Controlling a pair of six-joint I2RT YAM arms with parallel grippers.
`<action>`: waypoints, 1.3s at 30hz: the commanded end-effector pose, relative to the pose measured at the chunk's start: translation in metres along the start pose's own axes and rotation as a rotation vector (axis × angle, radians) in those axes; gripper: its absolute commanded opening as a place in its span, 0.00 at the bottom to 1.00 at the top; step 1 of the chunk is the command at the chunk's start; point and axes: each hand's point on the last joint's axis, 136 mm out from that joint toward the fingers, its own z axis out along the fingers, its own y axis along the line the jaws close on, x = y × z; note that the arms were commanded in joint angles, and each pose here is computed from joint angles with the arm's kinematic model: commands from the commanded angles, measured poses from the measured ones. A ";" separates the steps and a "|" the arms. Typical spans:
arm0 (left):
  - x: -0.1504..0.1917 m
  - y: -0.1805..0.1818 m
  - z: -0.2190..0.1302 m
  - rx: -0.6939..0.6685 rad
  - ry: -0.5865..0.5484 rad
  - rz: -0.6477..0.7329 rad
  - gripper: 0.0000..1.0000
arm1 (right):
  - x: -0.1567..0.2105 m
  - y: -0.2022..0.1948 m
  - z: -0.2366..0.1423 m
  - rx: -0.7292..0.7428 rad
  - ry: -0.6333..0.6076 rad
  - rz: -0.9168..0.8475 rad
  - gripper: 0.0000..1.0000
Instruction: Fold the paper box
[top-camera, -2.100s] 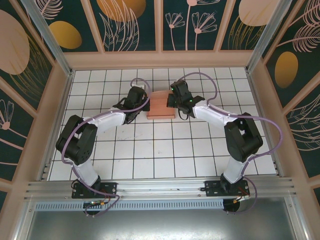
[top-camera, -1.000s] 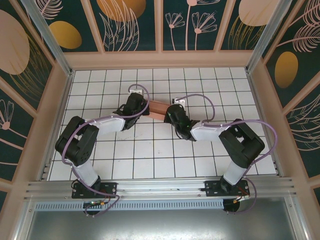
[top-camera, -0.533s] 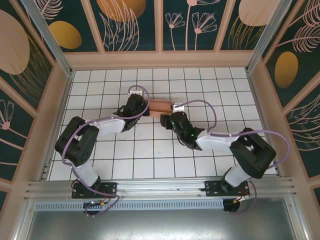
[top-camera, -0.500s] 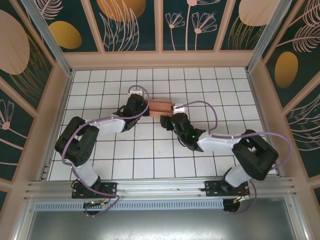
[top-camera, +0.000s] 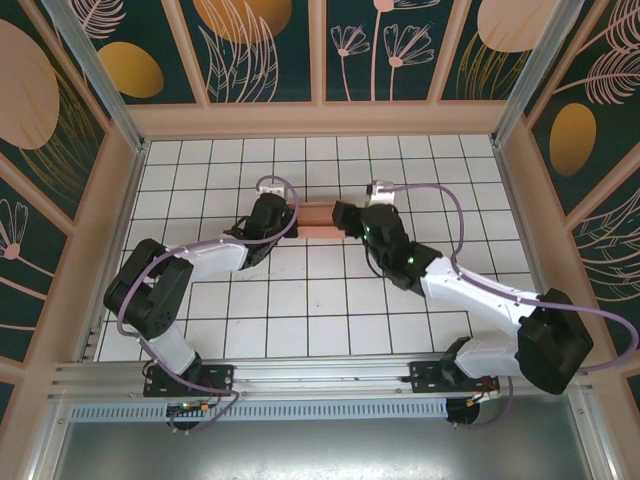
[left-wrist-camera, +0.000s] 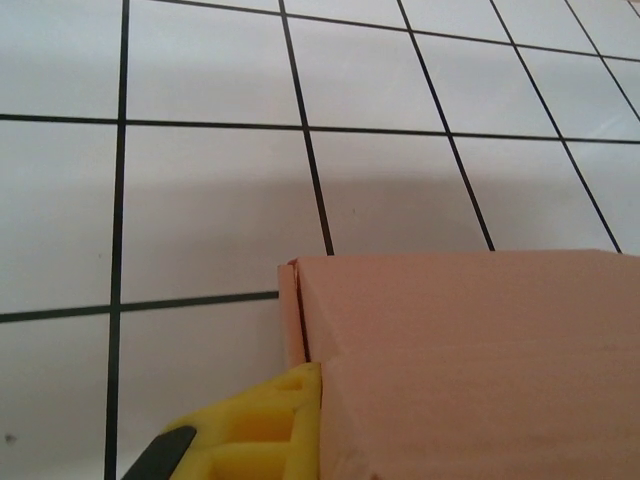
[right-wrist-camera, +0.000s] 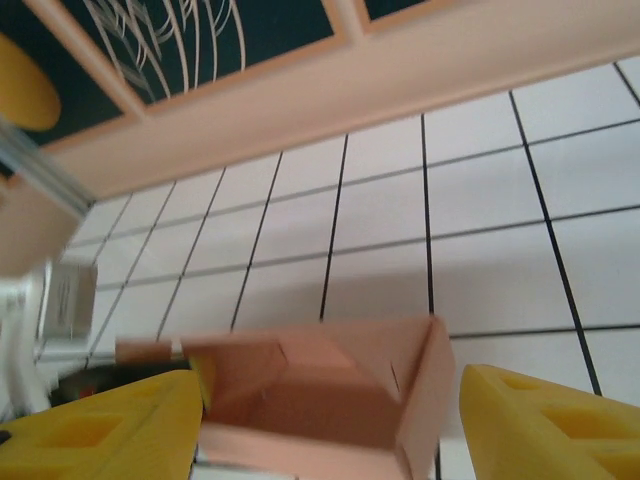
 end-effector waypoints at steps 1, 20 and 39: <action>0.014 0.002 -0.010 -0.007 0.041 0.025 0.09 | -0.002 -0.006 0.013 0.055 0.048 0.057 0.69; 0.035 -0.005 -0.029 0.079 0.062 0.024 0.33 | 0.038 -0.027 0.070 0.105 0.256 0.103 0.70; -0.014 -0.002 -0.125 0.150 -0.169 -0.023 0.99 | 0.111 -0.054 0.073 0.141 0.436 0.050 0.76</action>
